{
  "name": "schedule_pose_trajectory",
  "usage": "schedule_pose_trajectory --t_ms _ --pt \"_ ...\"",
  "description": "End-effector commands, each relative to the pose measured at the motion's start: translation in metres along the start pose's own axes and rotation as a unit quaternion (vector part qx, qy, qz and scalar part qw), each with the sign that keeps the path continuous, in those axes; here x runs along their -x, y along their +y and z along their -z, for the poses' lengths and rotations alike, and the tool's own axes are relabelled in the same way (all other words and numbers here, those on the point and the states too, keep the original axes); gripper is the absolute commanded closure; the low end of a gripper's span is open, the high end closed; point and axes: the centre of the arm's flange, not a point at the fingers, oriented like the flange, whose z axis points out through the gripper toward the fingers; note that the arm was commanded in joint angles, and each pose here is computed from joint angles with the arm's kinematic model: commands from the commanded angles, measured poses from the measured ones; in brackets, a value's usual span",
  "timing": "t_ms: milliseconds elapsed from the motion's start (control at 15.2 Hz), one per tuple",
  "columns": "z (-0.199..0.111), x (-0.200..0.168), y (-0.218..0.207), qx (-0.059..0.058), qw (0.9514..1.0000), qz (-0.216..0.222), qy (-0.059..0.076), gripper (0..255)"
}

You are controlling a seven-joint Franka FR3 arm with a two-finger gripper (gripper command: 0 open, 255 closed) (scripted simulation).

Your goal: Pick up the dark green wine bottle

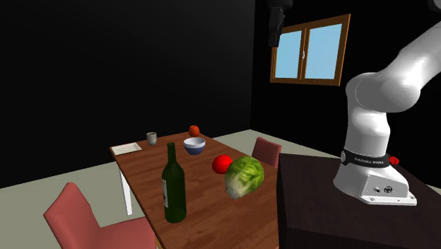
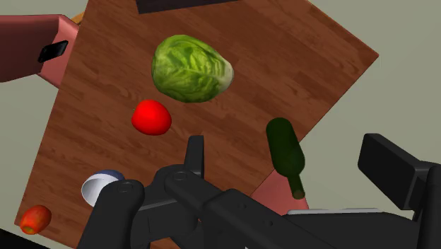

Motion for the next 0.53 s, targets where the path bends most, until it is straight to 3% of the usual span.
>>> schedule_pose_trajectory --t_ms 0,462 --pt "0.000 0.000 0.000 0.000 1.0000 0.000 0.000 0" --pt "-0.066 -0.059 -0.031 -0.004 0.9999 -0.012 -0.007 0"
